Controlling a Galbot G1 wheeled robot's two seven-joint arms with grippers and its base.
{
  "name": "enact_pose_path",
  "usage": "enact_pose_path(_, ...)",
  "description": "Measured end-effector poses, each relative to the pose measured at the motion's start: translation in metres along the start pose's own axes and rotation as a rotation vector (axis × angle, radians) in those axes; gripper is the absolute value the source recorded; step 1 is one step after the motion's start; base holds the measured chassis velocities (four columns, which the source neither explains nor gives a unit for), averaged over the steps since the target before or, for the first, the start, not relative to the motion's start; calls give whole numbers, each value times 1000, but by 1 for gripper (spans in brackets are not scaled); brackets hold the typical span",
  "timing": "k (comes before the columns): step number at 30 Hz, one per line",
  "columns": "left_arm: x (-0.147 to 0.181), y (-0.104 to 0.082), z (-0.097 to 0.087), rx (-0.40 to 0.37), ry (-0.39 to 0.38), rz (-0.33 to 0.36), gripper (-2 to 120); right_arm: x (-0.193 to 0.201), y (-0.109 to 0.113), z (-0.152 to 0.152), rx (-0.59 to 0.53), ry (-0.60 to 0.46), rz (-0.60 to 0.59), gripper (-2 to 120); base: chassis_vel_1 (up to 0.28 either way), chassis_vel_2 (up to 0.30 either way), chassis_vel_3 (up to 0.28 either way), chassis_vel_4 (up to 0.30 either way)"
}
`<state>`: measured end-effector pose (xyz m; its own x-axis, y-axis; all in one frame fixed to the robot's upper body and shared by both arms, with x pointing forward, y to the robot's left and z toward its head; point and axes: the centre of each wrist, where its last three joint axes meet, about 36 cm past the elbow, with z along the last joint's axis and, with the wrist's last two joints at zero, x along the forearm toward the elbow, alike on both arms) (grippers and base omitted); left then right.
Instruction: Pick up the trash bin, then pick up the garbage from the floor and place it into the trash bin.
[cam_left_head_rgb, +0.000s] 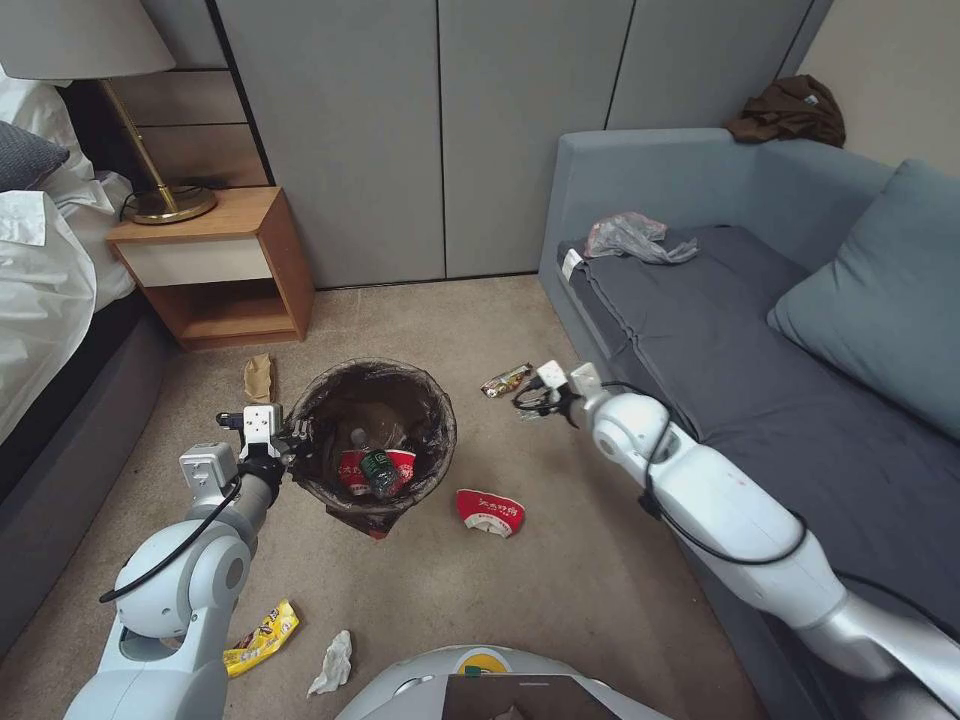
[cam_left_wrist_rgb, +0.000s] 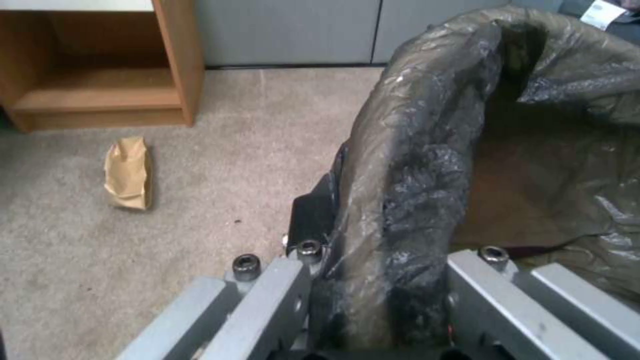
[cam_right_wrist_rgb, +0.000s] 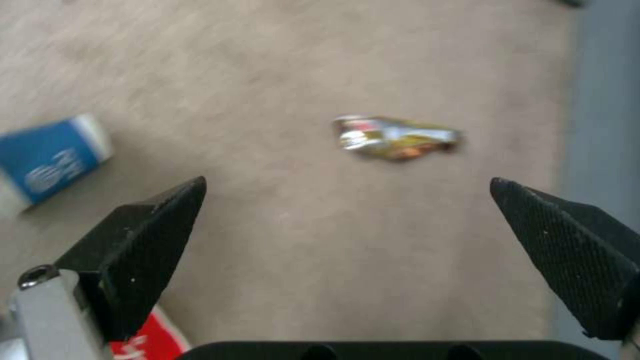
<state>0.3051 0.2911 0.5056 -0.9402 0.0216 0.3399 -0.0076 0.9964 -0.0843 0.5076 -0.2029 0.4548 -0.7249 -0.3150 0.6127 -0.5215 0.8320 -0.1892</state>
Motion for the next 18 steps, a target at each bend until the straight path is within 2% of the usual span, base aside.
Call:
enact_pose_path(1, 0, 0, 0, 0, 0, 0, 5, 0, 0, 0, 0, 0, 0, 100, 0, 0, 0, 0)
enact_pose_path(3, 0, 0, 0, 1, 1, -1, 5, -23, 19, 6, 20, 45, -44, 100, 0, 0, 0, 0)
enact_pose_path(8, 2, 0, -2, 2, 3, -6, 5, -49, 41, 22, 44, 114, -88, 100, 0, 0, 0, 0)
enact_pose_path(10, 3, 0, -3, 7, 7, -7, 5, -52, 45, 24, 50, 123, -94, 100, 0, 0, 0, 0)
enact_pose_path(12, 6, 0, -6, 14, 13, -6, 5, -62, 59, 30, 71, 149, -122, 100, 0, 0, 0, 0)
enact_pose_path(14, 6, -1, -6, 14, 14, -6, 5, -64, 64, 32, 79, 156, -131, 100, 0, 0, 0, 0)
enact_pose_path(17, 6, 0, -6, 13, 16, -7, 5, -75, 88, 40, 110, 183, -175, 100, 0, 0, 0, 0)
enact_pose_path(18, 6, 0, -6, 13, 16, -7, 5, -75, 88, 40, 110, 183, -175, 100, 0, 0, 0, 0)
